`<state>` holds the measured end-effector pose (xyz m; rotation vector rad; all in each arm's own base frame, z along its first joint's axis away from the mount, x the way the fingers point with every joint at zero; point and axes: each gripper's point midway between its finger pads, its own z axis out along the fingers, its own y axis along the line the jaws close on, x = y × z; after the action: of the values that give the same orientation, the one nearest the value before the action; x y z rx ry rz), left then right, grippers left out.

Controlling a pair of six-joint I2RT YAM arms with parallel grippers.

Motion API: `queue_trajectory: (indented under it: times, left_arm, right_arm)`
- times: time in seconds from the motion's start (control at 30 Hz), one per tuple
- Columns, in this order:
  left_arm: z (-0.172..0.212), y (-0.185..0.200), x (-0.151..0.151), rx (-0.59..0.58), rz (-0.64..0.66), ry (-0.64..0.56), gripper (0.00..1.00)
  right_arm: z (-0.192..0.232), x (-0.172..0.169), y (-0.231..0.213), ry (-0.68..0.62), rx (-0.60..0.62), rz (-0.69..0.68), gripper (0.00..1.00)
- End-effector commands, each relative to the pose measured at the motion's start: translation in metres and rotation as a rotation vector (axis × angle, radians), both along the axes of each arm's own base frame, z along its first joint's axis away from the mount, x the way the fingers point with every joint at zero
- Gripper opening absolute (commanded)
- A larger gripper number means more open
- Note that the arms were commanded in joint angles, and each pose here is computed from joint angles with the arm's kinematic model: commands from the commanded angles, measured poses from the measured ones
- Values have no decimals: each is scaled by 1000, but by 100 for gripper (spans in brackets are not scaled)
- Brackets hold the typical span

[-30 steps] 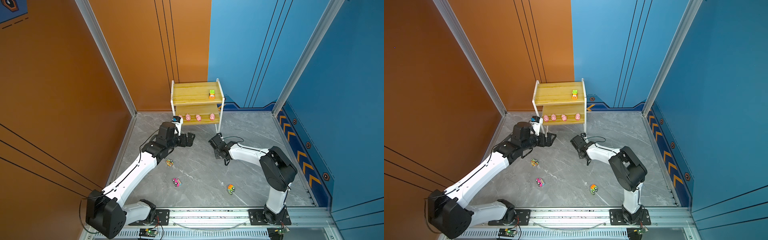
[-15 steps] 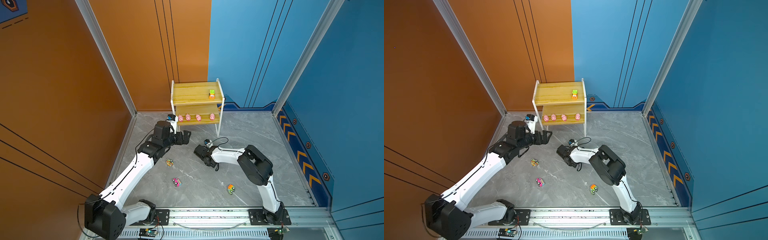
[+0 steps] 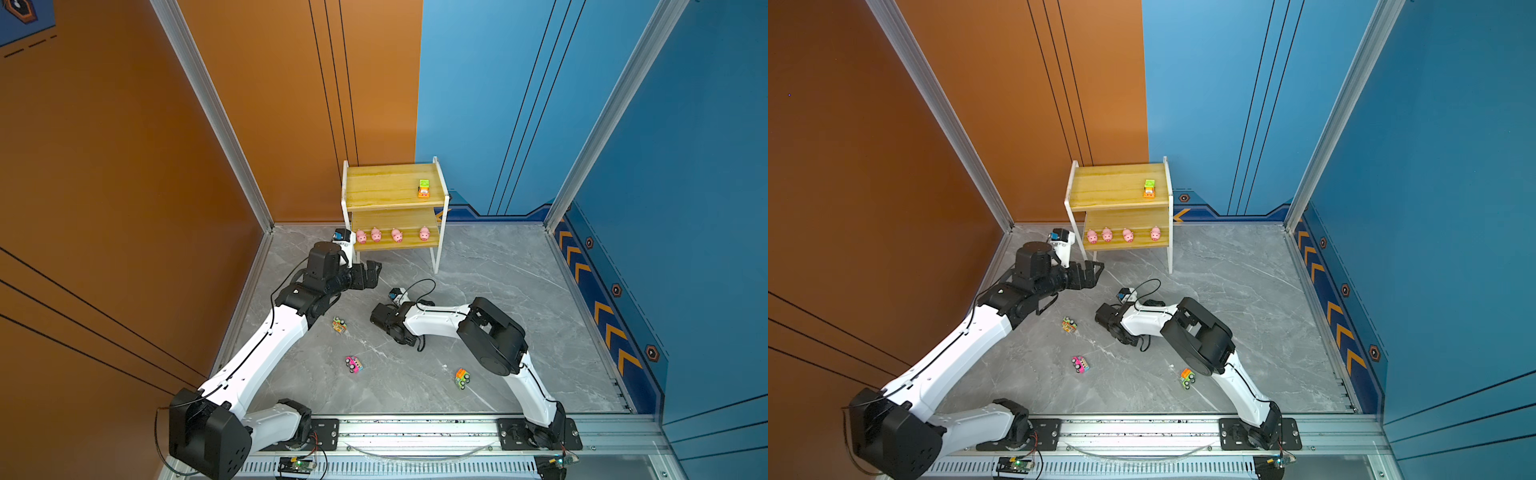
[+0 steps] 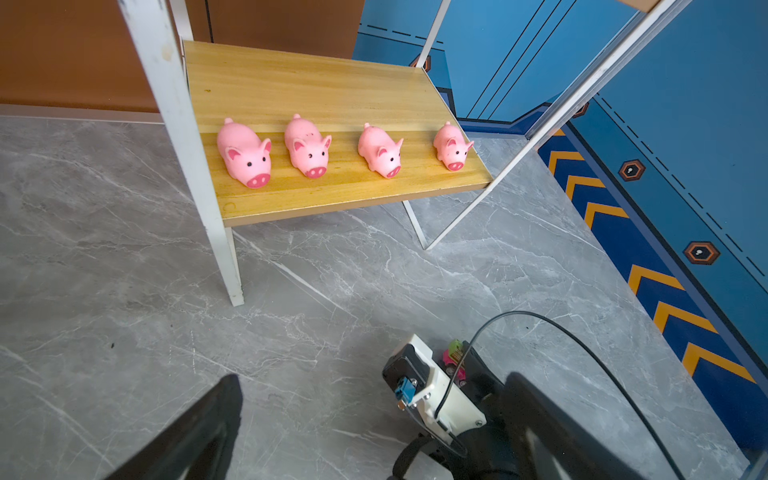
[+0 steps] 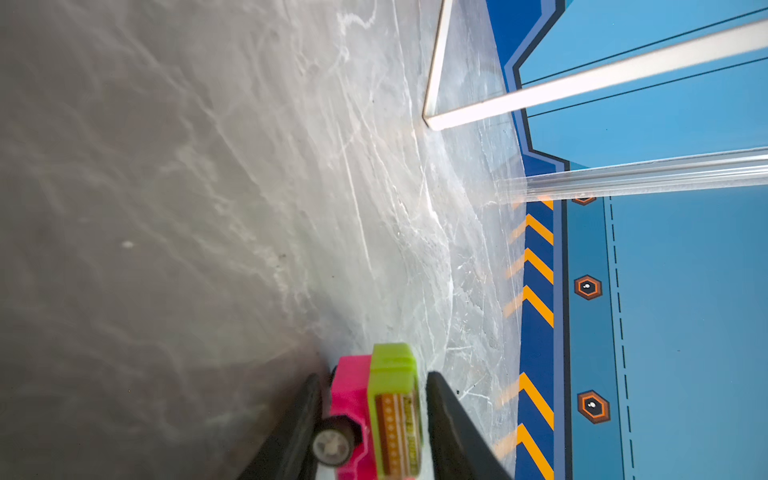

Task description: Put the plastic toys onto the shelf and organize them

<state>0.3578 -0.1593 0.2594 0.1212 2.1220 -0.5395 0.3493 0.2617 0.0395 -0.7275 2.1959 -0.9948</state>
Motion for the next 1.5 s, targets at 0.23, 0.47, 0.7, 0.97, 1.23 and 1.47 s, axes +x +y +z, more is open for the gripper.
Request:
queue_trajectory:
  times: [0.23,0.47,0.7,0.97,1.23,1.47]
  left_arm:
    - [17,8,0,-1,26,-37,98]
    - [18,8,0,2,28,-43,98]
    - [20,9,-1,1,28,-48,98]
    - [20,9,-1,2,30,-50,98]
    - [19,7,-2,7,17,-51,98]
    - [24,-12,-10,0,-76,-86,98]
  right_arm:
    - [12,-11,25,38,131,25,47]
    - [3,-23,45,111,271,29,47]
    - [3,-31,55,126,310,49,52]
    - [12,-38,71,114,309,97,71]
    - [60,-37,71,86,454,209,80]
    - [69,-38,47,131,841,388,81]
